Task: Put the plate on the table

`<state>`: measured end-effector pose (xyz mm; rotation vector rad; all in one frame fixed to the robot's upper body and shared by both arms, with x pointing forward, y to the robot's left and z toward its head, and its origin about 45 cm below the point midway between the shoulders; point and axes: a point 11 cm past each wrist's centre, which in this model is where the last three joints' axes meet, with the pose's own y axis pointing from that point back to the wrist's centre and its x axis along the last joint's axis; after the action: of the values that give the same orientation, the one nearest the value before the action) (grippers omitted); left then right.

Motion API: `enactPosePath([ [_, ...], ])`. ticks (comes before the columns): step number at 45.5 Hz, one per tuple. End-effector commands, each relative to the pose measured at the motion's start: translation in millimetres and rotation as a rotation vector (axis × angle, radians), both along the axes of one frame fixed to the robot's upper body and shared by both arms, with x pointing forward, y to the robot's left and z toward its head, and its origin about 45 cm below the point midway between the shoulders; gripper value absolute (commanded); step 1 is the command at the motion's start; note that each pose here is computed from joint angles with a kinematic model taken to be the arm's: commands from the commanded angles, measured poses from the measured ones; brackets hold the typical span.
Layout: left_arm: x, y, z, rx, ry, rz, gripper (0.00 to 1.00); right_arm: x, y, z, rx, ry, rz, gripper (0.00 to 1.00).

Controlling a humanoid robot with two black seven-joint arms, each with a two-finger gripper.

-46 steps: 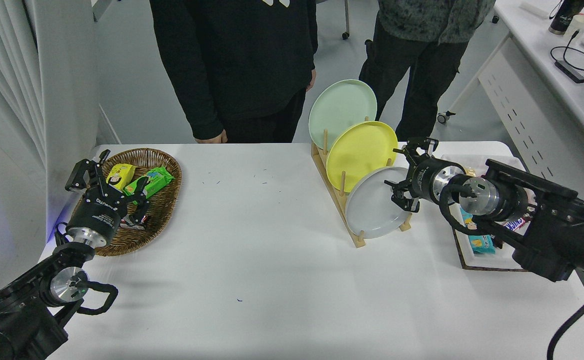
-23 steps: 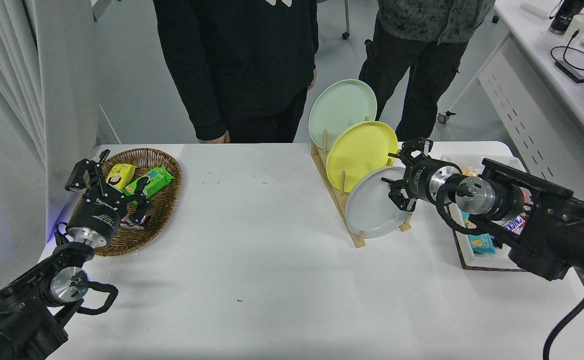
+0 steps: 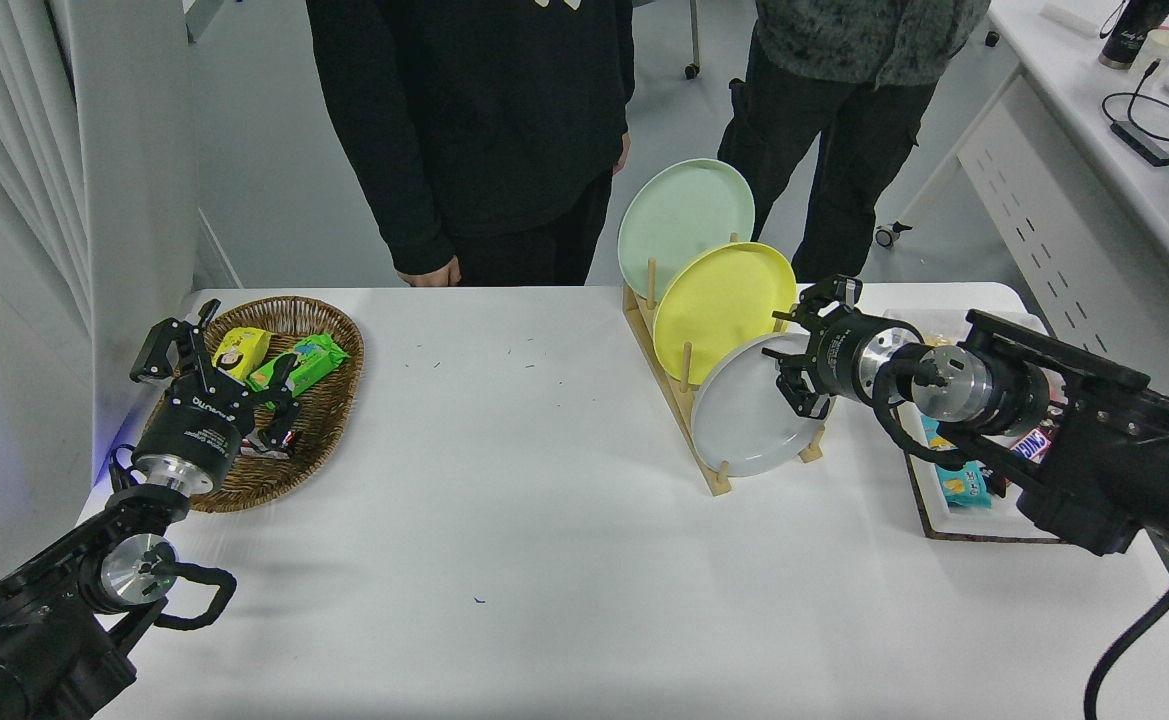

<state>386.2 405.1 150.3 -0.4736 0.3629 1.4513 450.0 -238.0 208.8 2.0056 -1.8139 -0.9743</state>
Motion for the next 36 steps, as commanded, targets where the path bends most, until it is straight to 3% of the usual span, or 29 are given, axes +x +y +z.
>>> enactPosePath([
  [1, -0.1, -0.1, -0.2, 0.001, 0.001, -0.001, 0.98, 0.3, 1.2, 1.7, 0.005, 0.004, 0.000, 0.31],
  [36, 0.4, -0.2, 0.4, 0.001, -0.001, -0.001, 0.98, -1.1, 4.4, 2.7, 0.021, 0.026, -0.003, 0.20],
])
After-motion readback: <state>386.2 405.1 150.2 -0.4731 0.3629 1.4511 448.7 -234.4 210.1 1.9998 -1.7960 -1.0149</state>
